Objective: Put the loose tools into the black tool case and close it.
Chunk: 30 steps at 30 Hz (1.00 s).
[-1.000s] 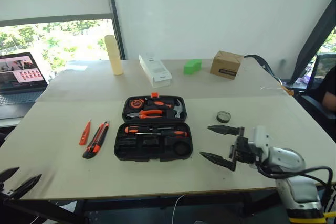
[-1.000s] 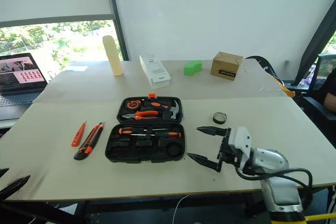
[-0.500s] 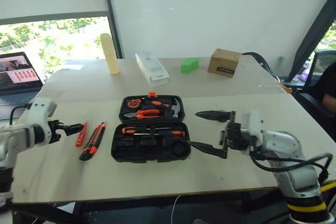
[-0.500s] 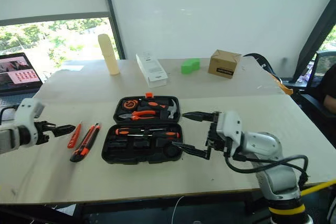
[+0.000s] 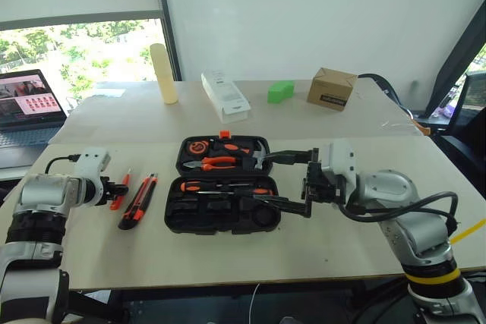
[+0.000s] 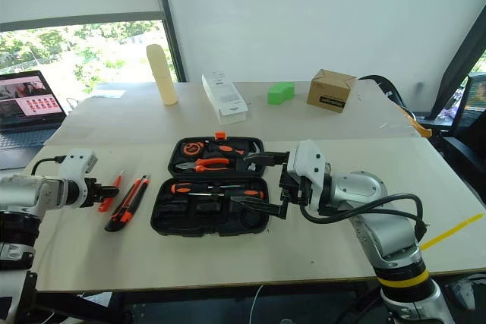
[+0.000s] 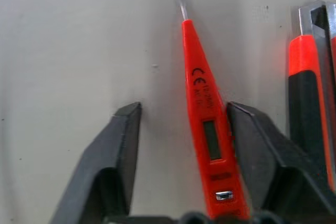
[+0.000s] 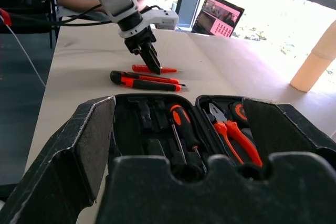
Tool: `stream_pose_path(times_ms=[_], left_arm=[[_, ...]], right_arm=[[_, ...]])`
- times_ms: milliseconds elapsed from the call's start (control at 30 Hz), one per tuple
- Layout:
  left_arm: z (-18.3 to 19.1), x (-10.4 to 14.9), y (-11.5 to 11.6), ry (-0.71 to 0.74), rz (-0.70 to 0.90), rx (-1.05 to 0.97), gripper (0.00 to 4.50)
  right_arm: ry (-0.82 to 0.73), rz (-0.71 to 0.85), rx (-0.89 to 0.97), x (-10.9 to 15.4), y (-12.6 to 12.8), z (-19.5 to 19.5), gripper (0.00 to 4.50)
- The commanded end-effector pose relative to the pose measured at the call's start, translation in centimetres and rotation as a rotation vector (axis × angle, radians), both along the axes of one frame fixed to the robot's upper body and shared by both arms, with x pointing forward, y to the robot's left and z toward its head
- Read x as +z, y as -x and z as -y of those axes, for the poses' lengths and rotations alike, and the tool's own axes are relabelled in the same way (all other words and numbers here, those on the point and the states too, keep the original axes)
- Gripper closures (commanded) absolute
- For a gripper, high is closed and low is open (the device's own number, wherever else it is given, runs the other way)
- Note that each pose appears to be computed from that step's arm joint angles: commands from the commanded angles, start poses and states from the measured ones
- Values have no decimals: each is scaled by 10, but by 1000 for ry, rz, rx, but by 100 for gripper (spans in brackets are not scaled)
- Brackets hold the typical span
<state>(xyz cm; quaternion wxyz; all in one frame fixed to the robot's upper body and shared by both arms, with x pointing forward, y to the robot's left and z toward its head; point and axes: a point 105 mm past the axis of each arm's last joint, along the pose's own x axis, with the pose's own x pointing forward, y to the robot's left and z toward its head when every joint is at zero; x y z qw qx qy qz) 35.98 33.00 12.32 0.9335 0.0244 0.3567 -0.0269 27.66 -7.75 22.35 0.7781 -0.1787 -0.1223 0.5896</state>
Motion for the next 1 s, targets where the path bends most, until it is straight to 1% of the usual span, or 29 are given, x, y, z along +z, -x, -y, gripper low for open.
stream_pose_path(times_ms=[33,67,100,200,267,333,400,467,533,600,667,767,867,1000], left_arm=[[-8,-15,12,20,-63,23,358],[-15,-12,13,21,-42,43,399],[-21,-9,13,18,-15,54,405],[-23,20,4,79,160,0,405],[-11,47,0,86,303,-169,405],[20,72,3,86,429,-446,405],[57,82,15,36,470,-749,405],[91,75,27,-19,423,-1000,405],[120,69,35,-53,373,-1179,405],[148,64,36,-99,349,-1313,405],[168,59,29,-138,325,-1359,405],[184,47,19,-269,284,-1415,405],[189,38,8,-364,226,-1425,405],[180,28,3,-457,144,-1435,405]], right_arm=[[-5,37,-11,5,3,4,0],[-6,35,-18,3,3,5,0],[-6,33,-24,2,3,7,0],[-9,28,-31,-1,4,12,0],[-14,22,-35,-3,8,18,0],[-18,11,-48,-6,11,26,0],[-10,-5,-72,-11,13,35,0],[2,-20,-98,-16,14,43,0],[11,-29,-116,-19,15,47,0],[17,-36,-129,-23,15,50,0],[19,-38,-134,-25,16,50,0],[16,-37,-139,-25,17,49,0],[8,-36,-144,-25,19,47,0],[-2,-30,-159,-23,20,46,0]])
